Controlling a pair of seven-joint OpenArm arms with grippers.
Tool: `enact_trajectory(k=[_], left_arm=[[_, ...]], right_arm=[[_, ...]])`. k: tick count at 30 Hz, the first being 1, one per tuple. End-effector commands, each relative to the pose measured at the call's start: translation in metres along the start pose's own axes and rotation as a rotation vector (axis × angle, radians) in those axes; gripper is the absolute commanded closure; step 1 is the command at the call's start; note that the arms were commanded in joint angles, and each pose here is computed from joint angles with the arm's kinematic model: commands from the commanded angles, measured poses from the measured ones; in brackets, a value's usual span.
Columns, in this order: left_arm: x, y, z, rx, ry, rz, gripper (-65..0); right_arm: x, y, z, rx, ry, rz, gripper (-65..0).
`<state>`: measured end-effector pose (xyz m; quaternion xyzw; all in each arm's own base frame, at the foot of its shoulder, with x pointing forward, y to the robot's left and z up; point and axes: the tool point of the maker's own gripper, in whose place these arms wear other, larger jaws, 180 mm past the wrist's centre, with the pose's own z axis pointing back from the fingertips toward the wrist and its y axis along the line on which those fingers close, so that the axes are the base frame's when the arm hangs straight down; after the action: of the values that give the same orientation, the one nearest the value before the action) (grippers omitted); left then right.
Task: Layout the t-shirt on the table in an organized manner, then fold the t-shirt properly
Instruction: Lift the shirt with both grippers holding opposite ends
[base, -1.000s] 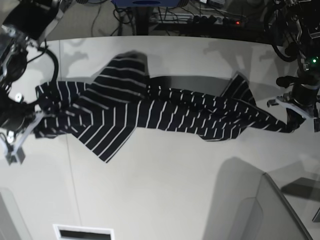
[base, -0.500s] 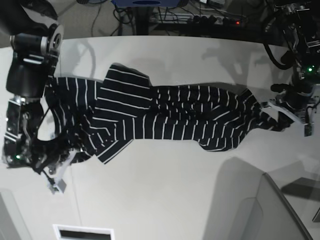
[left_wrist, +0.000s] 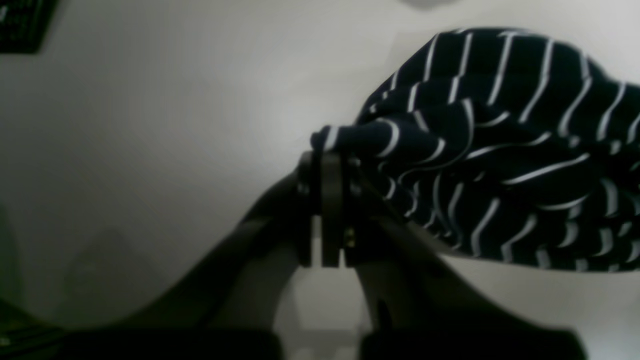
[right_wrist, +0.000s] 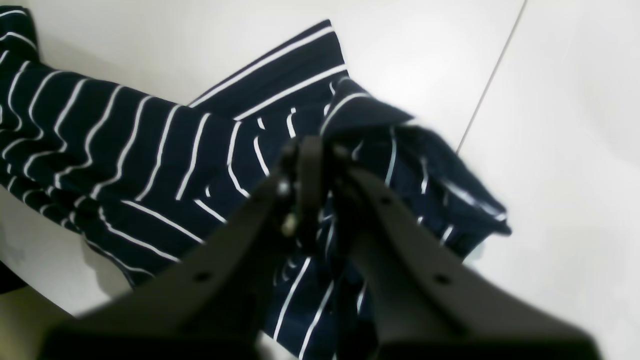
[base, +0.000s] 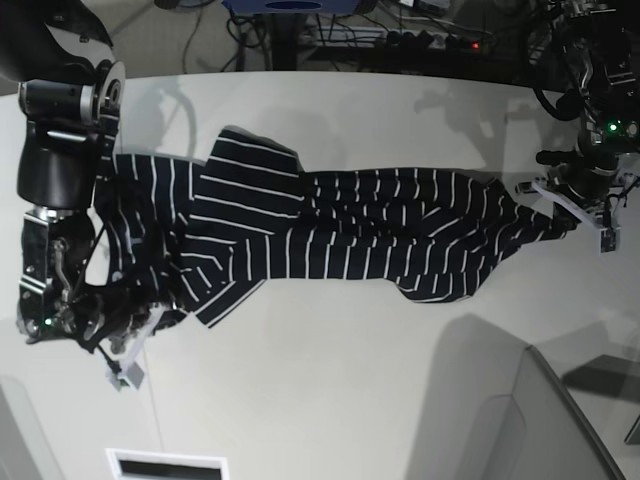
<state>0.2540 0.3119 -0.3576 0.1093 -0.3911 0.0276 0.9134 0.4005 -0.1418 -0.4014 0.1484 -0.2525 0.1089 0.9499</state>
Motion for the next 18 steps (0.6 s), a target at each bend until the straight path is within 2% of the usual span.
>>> enact_trajectory(k=[1, 4, 5, 6, 10, 13, 18], left_arm=[[0.006, 0.003, 0.002, 0.025, -0.026, -0.015, 0.0], [-0.004, 0.004, 0.001, 0.081, 0.003, -0.06, 0.0], [-0.007, 0.005, 0.001, 0.099, 0.011, -0.075, 0.0], [-0.009, 0.005, 0.002, 0.112, 0.016, -0.088, 0.0], [-0.009, 0.008, 0.002, 0.129, 0.02, -0.106, 0.0], [-0.006, 0.008, 0.004, 0.134, 0.012, -0.112, 0.0], [-0.001, 0.01, 0.003, 0.14, 0.003, -0.117, 0.0]], right_arm=[[0.022, -0.002, 0.009, -0.005, -0.061, 0.014, -16.1], [0.011, -0.003, 0.018, -0.029, -0.086, 0.026, -40.8], [0.003, -0.001, 0.024, -0.044, -0.098, 0.041, -47.6], [-0.005, 0.002, 0.032, -0.061, -0.105, 0.066, -50.1], [-0.066, 0.023, 0.052, -0.086, -0.027, 0.115, -46.2], [-0.114, 0.048, 0.051, -0.049, 0.015, 0.09, -43.8], [-0.161, 0.084, 0.031, 0.049, 0.093, 0.082, -43.8]])
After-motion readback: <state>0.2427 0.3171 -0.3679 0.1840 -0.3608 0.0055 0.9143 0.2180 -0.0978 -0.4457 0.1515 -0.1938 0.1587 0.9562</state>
